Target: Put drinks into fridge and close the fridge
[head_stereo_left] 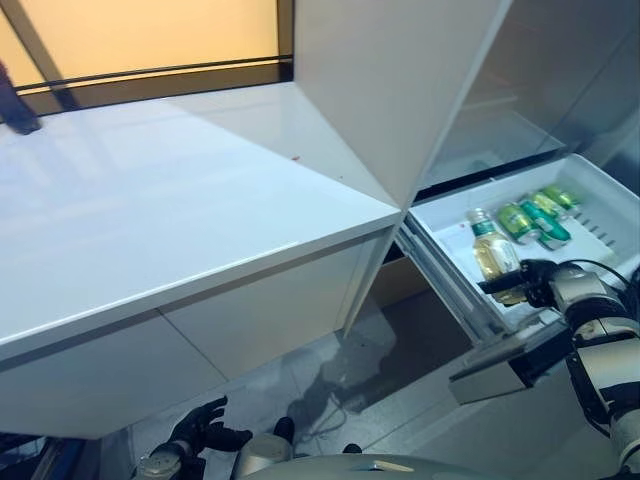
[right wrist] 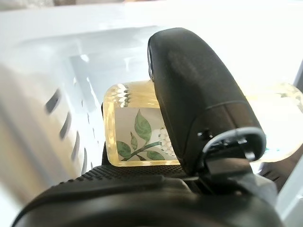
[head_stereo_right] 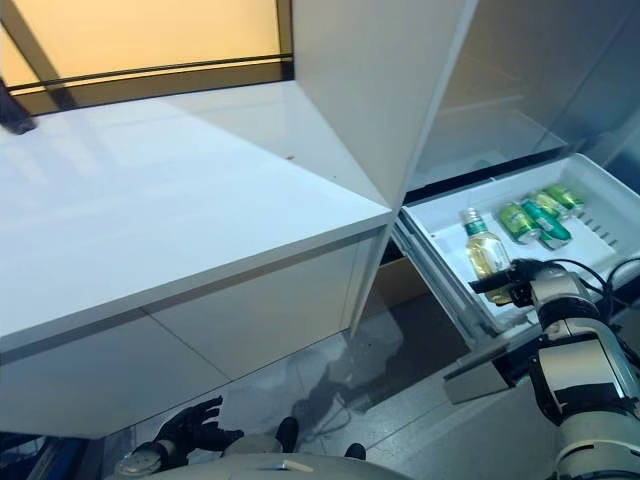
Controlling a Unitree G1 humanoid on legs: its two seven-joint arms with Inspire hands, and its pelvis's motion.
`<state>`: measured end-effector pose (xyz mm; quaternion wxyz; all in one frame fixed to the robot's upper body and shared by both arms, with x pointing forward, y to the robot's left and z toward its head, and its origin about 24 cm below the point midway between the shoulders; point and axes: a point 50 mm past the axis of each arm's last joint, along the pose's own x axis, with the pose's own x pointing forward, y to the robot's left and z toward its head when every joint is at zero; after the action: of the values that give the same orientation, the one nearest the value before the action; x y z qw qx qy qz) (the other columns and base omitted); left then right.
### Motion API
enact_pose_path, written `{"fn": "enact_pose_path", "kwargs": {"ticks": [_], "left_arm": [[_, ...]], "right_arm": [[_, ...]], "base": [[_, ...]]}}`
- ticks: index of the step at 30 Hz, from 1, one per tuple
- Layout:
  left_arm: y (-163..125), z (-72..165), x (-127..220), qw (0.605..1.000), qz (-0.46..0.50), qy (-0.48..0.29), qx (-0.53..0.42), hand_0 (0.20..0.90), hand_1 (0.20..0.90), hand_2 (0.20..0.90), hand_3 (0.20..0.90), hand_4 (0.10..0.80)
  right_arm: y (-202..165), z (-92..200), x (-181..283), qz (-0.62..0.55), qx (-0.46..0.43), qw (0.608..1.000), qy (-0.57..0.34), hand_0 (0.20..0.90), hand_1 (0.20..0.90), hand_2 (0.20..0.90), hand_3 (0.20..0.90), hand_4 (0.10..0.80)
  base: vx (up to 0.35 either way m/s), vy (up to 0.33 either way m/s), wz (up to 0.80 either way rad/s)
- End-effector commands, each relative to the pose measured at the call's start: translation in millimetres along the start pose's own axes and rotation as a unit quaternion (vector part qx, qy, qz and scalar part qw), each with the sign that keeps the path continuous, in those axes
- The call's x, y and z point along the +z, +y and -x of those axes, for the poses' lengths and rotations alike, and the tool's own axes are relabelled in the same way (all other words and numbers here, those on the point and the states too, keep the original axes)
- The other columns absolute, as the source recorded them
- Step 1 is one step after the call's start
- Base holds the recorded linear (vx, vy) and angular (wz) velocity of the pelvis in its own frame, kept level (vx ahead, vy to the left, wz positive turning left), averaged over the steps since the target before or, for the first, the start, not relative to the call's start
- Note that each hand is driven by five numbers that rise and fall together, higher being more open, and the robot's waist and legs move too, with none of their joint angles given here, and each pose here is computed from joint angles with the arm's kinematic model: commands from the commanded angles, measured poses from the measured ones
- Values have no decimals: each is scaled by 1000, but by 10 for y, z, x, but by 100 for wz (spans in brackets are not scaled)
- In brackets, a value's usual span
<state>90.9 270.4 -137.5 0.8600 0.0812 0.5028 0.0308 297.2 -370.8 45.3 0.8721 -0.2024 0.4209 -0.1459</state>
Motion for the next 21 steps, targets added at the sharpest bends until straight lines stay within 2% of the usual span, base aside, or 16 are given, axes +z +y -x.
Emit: {"fn": "enact_pose_path", "kwargs": {"ticks": [1, 9, 15, 20, 21], "left_arm": [[162, 59, 6, 999, -25, -16, 13, 900, 900, 900, 900, 800], [70, 87, 63, 998, -35, -44, -13, 900, 900, 900, 900, 800], [81, 62, 372, 994, -36, -97, -29, 900, 900, 900, 900, 800], [91, 68, 462, 992, -32, -118, -30, 900, 900, 900, 900, 800], [96, 70, 479, 992, -33, -121, -31, 900, 900, 900, 900, 800]], "right_arm": [[-875, 365, 348, -23, -155, 984, -86, 300, 300, 300, 200, 100], [-1086, 469, 330, 27, -208, 974, -89, 300, 300, 300, 200, 100], [-1196, 631, 618, 65, -242, 960, -121, 300, 300, 300, 200, 100], [-1151, 669, 787, 131, -243, 953, -125, 300, 300, 300, 200, 100], [-1159, 685, 811, 176, -246, 946, -113, 467, 467, 467, 395, 295]], "base": [[91, -127, 19], [41, -125, 17], [-192, -85, 6], [-153, -63, -8], [-135, -52, -16]]}}
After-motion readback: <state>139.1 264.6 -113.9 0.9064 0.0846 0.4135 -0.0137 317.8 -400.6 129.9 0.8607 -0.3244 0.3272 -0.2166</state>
